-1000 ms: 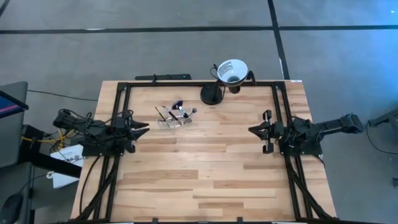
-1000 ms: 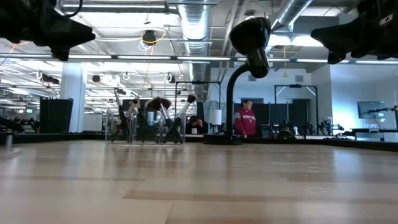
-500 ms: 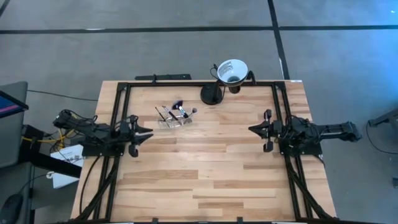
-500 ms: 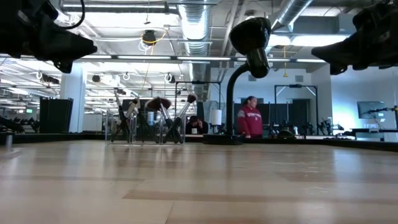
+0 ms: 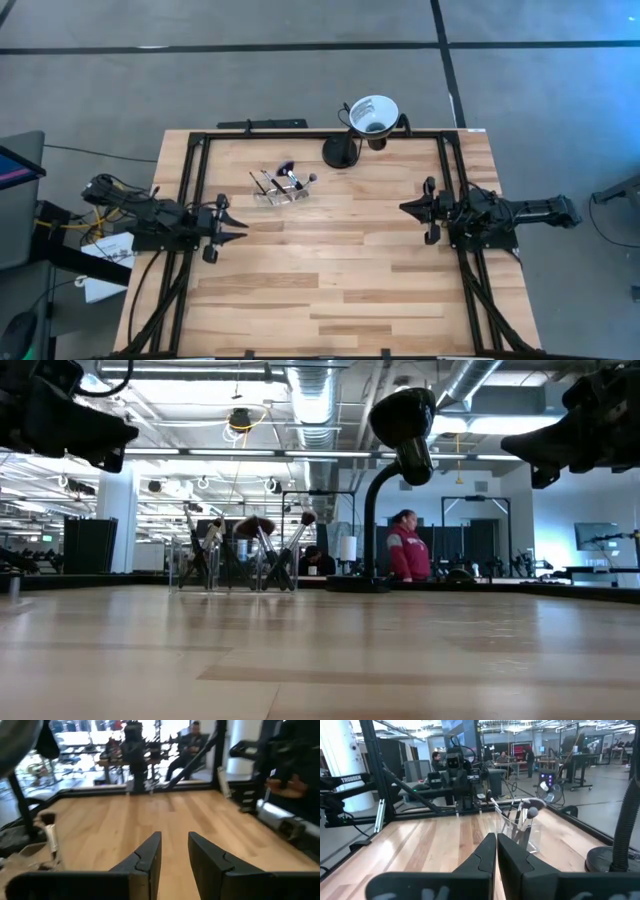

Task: Put items in baskets/containers
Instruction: Return to Home Position

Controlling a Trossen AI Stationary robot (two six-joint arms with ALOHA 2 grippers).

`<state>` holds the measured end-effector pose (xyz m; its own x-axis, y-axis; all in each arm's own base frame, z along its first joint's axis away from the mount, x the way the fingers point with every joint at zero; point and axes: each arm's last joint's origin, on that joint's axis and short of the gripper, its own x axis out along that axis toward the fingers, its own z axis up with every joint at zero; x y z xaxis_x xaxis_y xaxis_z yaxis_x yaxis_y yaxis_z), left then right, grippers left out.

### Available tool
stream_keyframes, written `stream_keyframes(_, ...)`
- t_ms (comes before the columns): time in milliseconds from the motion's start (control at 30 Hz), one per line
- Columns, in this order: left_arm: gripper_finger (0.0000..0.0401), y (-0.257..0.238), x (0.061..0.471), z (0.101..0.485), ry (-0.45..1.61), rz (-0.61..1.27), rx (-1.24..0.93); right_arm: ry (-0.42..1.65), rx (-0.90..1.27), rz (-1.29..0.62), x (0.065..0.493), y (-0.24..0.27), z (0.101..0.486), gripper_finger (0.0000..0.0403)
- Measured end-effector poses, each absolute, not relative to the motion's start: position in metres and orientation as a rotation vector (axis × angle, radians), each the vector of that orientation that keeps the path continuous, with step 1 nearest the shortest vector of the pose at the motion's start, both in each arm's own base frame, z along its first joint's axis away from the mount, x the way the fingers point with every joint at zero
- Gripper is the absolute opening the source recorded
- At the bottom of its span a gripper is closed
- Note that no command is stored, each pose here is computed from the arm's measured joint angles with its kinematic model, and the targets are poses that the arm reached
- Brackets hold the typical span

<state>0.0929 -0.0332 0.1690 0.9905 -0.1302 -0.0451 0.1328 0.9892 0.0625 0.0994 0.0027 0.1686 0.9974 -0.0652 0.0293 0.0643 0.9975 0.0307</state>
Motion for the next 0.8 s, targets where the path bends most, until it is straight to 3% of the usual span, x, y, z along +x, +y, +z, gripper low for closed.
stream_keyframes(800,0.0094,-0.036,0.102,0.158,0.172,-0.074,0.059,-0.030,0.030,-0.065,0.100,0.003,0.168,0.0006)
